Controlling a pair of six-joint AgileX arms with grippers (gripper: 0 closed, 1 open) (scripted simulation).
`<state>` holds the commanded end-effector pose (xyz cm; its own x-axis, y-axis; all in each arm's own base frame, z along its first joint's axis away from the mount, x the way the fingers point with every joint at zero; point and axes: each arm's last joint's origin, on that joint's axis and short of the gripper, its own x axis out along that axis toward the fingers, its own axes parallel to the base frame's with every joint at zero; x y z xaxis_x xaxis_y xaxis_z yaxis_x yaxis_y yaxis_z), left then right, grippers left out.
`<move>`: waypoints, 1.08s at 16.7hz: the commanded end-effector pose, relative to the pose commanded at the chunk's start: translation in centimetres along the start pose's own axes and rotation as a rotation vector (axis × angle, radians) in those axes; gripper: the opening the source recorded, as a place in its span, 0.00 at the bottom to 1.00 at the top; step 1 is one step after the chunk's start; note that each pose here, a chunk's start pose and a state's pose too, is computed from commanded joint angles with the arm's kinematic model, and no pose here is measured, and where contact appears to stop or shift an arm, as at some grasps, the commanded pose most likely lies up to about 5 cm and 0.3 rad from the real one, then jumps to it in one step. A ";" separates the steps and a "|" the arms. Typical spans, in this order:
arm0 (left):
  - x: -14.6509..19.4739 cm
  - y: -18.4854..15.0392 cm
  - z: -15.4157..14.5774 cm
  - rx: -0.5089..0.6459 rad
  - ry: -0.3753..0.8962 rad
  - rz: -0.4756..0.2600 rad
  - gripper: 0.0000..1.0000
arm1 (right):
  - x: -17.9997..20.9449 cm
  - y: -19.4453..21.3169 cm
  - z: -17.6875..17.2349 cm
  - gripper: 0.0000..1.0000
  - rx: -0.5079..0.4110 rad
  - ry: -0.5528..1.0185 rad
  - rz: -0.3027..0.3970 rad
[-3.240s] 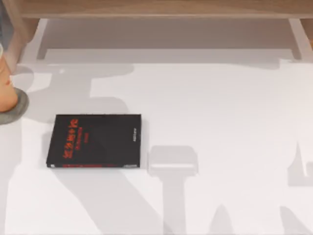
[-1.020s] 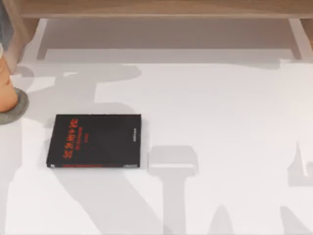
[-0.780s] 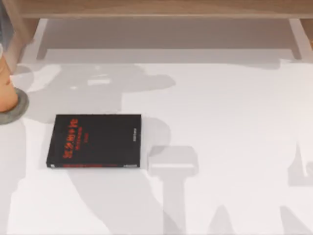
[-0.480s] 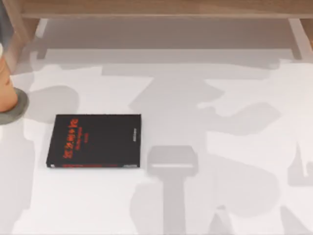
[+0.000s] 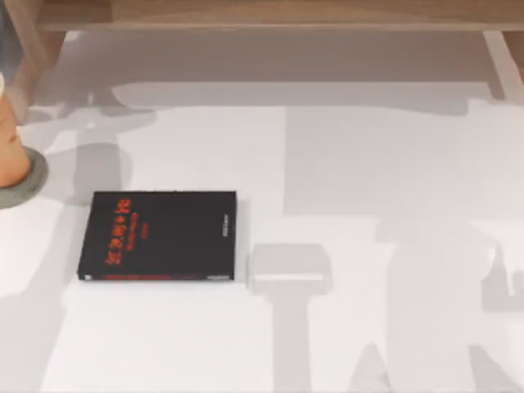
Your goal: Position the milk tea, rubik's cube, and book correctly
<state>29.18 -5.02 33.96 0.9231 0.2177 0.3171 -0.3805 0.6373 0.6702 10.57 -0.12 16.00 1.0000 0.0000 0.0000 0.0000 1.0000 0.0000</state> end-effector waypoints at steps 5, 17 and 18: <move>-8.2 -11.5 -2.8 0.344 0.062 -0.416 0.00 | 0.0 0.0 0.0 1.00 0.000 0.000 0.000; -19.0 -19.1 -9.0 0.750 0.066 -0.890 0.00 | 0.0 0.0 0.0 1.00 0.000 0.000 0.000; -19.0 -19.1 -9.1 0.751 0.066 -0.892 0.00 | 0.0 0.0 0.0 1.00 0.000 0.000 0.000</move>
<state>19.46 -14.63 9.03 0.8728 -0.0345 -0.4869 0.4868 -0.0090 0.8734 10.57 -0.12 16.00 1.0000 0.0000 0.0000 0.0000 1.0000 0.0000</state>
